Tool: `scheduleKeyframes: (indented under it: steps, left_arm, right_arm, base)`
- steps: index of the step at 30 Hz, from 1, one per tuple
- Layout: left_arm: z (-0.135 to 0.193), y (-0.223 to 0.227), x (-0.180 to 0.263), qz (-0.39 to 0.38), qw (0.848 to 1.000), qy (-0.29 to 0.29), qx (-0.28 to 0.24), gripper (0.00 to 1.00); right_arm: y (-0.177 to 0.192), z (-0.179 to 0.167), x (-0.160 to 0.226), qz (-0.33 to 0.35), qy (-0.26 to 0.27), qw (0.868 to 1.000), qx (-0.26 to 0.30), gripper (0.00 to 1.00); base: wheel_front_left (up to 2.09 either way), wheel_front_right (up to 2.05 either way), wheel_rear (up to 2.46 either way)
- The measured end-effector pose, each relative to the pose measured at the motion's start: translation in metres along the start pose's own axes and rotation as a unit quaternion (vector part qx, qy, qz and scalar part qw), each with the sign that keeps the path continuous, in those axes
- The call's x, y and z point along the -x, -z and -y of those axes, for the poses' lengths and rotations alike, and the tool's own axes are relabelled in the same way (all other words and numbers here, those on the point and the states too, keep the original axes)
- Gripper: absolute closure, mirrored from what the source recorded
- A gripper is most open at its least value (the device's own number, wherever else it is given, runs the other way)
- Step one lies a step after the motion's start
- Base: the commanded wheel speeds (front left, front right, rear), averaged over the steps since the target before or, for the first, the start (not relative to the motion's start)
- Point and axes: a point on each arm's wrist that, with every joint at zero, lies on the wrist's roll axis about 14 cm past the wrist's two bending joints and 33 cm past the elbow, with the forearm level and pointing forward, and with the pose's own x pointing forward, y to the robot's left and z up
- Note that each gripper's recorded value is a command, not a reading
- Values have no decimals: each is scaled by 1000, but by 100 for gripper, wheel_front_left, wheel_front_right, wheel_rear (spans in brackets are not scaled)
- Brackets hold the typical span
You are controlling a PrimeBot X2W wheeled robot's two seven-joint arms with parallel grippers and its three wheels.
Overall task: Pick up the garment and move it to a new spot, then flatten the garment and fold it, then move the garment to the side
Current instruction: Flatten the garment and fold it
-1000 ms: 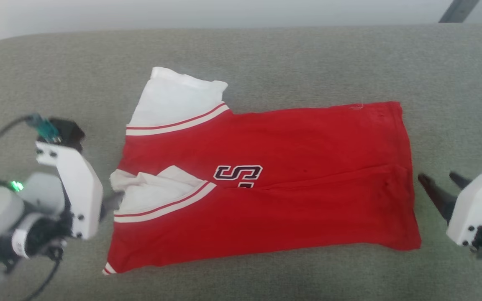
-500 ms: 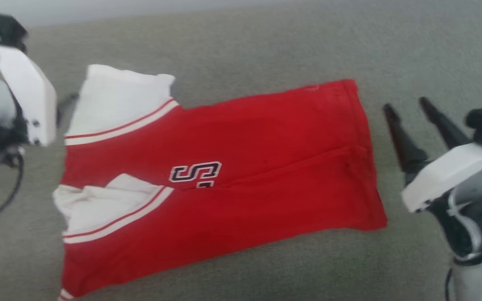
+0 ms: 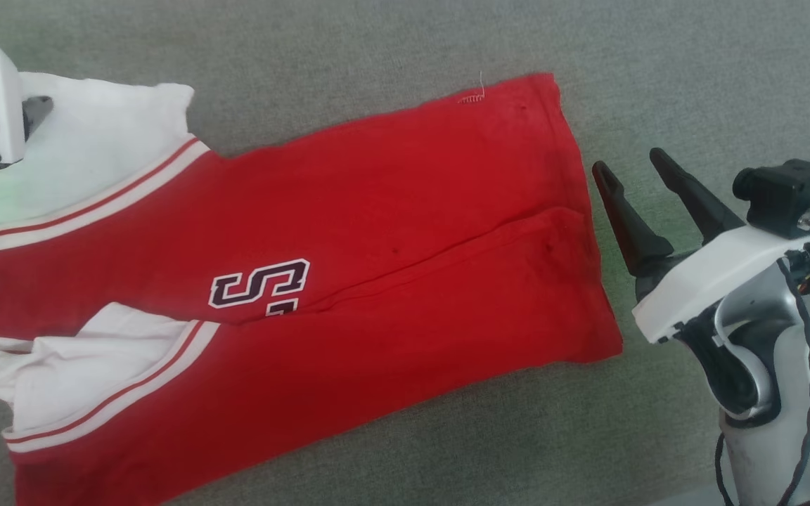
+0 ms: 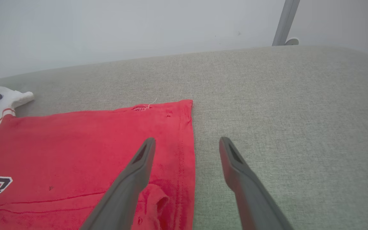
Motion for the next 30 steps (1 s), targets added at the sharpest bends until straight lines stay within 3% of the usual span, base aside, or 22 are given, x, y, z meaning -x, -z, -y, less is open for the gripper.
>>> scheduleKeyframes:
  steps: [6, 7, 8, 18, 21, 22, 26, 27, 30]
  left_arm:
    - [-3, 16, -23, -44, 999, -1, 20, 0]
    - [-2, 18, -24, -54, 998, 1, 25, 72]
    - [-2, 19, -24, -60, 998, 3, 28, 100]
    - [5, 16, -25, -59, 998, 15, 17, 100]
    - [4, 15, -25, -54, 998, 14, 16, 100]
    - [4, 15, -25, -50, 998, 15, 17, 100]
    - [5, 13, -27, -41, 999, 16, 19, 100]
    - [5, 11, -26, -33, 999, 19, 19, 100]
    - [8, 8, -24, -18, 999, 24, 19, 100]
  right_arm:
    - [10, 5, -14, -27, 2, 1000, -5, 0]
    - [9, 5, -17, -31, 0, 1000, -6, 0]
    - [9, 5, -21, -36, -2, 999, -4, 0]
    - [12, -1, -73, -126, -27, 991, 27, 0]
    - [26, -6, -84, -179, -38, 983, 32, 0]
    - [39, -6, -87, -224, -39, 973, 35, 0]
    - [48, -12, -94, -280, -48, 957, 52, 0]
    - [49, -13, -95, -298, -53, 951, 59, 100]
    - [49, -15, -98, -313, -57, 945, 80, 100]
  base:
    - [0, 0, 0]
    - [0, 0, 0]
    - [0, 0, 0]
    - [0, 0, 0]
    - [0, 0, 0]
    - [0, 0, 0]
    - [0, 0, 0]
    - [0, 0, 0]
    - [0, 0, 0]
